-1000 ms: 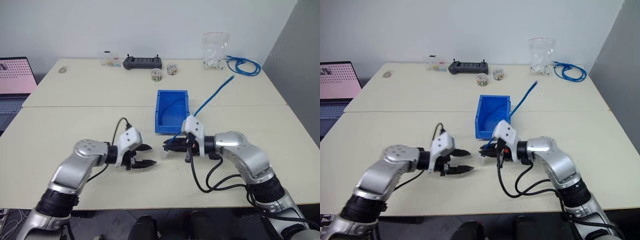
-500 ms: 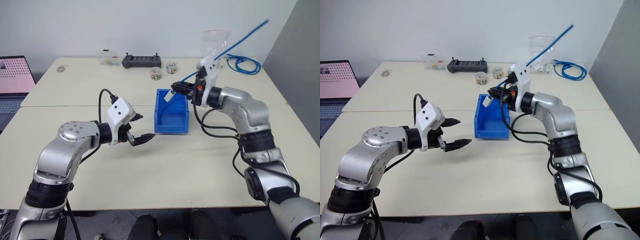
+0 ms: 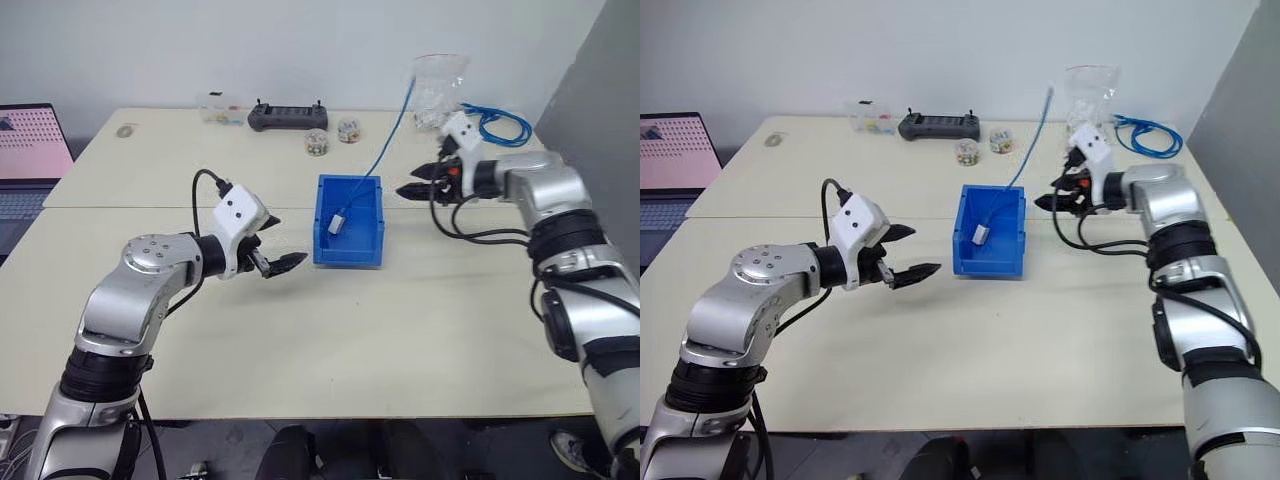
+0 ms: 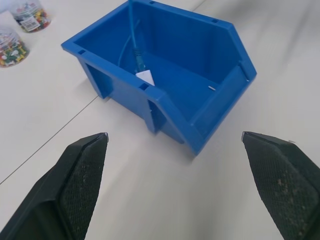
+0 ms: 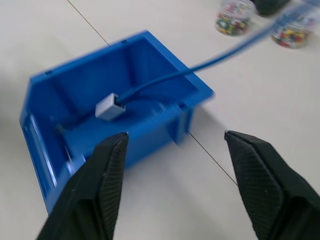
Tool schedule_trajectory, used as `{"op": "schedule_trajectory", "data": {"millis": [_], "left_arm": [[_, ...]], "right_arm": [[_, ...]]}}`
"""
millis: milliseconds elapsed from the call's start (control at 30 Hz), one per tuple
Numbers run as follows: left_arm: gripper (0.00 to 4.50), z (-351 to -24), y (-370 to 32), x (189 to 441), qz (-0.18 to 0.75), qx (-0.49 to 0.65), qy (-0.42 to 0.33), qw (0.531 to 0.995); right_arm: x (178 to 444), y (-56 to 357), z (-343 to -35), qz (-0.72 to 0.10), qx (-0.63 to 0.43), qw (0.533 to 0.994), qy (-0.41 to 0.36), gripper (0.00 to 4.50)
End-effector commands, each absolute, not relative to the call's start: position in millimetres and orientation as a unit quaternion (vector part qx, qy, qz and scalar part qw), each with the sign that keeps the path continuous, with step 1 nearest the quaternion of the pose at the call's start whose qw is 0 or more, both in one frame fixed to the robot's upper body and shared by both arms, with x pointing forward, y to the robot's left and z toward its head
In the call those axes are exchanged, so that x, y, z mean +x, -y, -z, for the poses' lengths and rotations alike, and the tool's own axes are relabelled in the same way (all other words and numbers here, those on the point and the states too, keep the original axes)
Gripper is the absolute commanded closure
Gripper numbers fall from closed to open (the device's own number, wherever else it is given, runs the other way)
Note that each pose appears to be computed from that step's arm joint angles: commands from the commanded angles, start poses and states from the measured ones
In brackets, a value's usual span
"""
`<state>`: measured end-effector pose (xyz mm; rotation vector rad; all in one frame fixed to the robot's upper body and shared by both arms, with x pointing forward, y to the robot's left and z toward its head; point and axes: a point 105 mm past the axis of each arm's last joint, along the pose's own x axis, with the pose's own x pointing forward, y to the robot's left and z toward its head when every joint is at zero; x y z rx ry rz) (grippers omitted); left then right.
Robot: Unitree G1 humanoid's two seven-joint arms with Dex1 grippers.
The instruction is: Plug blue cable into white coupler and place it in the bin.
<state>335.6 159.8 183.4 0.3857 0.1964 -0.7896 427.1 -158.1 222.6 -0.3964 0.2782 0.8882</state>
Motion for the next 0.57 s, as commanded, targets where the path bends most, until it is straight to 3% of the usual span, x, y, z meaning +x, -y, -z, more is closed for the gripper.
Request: {"op": "schedule_trajectory", "data": {"millis": [33, 67, 333, 567], "left_arm": [[0.00, -204, -176, 342, 0.351, 0.165, -0.066, 0.919], [0.00, -204, -182, 343, 0.340, 0.160, -0.065, 0.924], [0.00, -200, -218, 334, 0.276, 0.136, -0.068, 0.949], [0.00, -194, -222, 326, 0.282, 0.117, -0.072, 0.949]], "right_arm": [[410, 170, -215, -0.444, -0.247, 0.853, -0.123, 0.23], [402, 172, -212, -0.449, -0.243, 0.852, -0.118, 0.01], [339, 153, -201, -0.471, -0.134, 0.869, -0.063, 0.01], [323, 148, -206, -0.456, -0.099, 0.883, -0.056, 0.01]]}}
